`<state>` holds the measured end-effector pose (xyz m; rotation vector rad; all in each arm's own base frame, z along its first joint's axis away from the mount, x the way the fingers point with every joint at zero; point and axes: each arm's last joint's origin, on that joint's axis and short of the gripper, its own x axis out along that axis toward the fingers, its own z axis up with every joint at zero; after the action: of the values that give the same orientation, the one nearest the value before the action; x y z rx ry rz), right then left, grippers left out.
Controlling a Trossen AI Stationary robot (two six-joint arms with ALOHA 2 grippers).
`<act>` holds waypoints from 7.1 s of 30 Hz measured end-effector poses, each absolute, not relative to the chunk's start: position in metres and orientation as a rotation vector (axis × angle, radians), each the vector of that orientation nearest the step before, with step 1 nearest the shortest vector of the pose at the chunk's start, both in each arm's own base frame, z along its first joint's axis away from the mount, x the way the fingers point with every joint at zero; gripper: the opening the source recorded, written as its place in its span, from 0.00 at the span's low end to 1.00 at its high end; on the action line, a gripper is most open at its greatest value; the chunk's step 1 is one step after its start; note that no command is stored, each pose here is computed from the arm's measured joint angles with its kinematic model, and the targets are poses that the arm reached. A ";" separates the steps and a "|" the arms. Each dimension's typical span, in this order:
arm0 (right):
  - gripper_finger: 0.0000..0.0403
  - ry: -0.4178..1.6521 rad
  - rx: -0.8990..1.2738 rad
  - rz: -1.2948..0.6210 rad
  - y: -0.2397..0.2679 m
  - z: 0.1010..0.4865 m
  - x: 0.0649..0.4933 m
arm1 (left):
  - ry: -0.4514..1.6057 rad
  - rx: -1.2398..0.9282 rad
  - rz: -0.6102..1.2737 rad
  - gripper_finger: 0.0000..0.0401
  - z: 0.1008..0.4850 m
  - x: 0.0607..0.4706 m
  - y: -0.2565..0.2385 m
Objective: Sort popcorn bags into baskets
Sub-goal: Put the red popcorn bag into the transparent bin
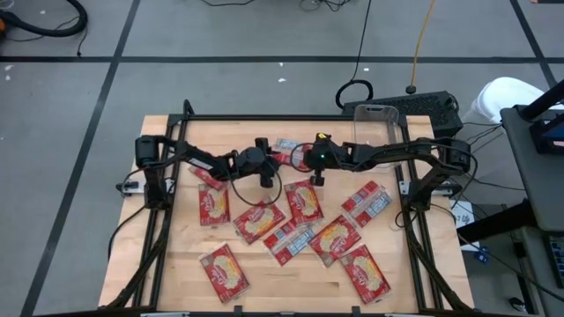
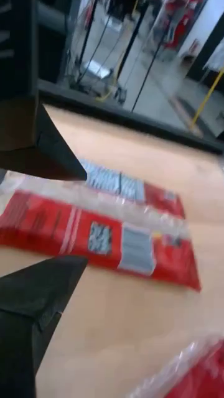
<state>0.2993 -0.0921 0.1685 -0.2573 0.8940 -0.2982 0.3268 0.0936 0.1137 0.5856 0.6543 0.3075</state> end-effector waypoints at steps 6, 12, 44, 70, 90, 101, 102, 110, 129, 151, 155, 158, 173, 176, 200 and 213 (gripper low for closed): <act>0.07 1.046 -0.403 -0.246 -0.088 0.156 0.288 | 0.681 0.526 0.388 0.42 0.113 0.324 0.098; 0.19 1.094 -0.584 -0.138 -0.085 0.138 0.275 | 0.675 0.386 0.455 0.23 0.135 0.321 0.112; 0.38 1.072 -0.912 -0.106 -0.088 0.108 0.286 | 1.002 0.231 0.200 0.02 0.148 0.330 0.170; 0.28 0.853 -0.964 0.136 -0.094 0.111 0.291 | 1.025 0.219 0.150 0.03 0.117 0.340 0.168; 0.00 0.687 -0.536 -0.138 -0.093 0.144 0.293 | 0.854 0.372 0.144 0.24 0.223 0.318 0.110; 0.00 0.591 -0.275 -0.142 -0.105 0.161 0.284 | 0.564 0.589 0.141 0.58 0.198 0.326 0.084; 0.00 0.577 -0.264 -0.133 -0.106 0.162 0.285 | 0.573 0.596 0.145 0.59 0.197 0.325 0.087; 0.00 0.536 -0.215 -0.075 -0.107 0.164 0.285 | 0.619 0.570 0.057 0.53 0.173 0.325 0.112; 0.09 0.444 -0.156 -0.230 -0.101 0.194 0.279 | 0.603 0.401 0.148 0.09 0.162 0.331 0.122; 0.40 0.424 0.040 -0.499 -0.021 0.230 0.259 | 0.354 -0.074 0.121 0.05 0.213 0.329 0.095; 0.42 0.465 0.042 -0.497 -0.010 0.228 0.254 | 0.281 -0.110 0.085 0.05 0.219 0.335 0.083; 0.43 0.516 0.063 -0.486 -0.004 0.227 0.246 | 0.250 -0.107 0.050 0.07 0.222 0.338 0.071; 0.47 0.457 -0.046 -0.362 0.000 0.271 0.194 | 0.015 0.019 -0.025 0.07 0.242 0.348 0.044; 0.50 0.415 -0.064 -0.330 -0.002 0.279 0.186 | -0.027 0.033 -0.014 0.06 0.239 0.352 0.048; 0.19 0.270 0.002 -0.090 0.000 0.287 0.206 | -0.183 0.069 -0.102 0.08 0.198 0.375 0.032; 0.10 0.367 0.072 -0.200 -0.020 0.282 0.193 | -0.103 -0.085 0.077 0.53 0.206 0.373 0.010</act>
<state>0.1934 -0.0203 0.2820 0.0721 0.3672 -0.1996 0.3729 0.0104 0.2061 -0.0854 -0.1028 0.0770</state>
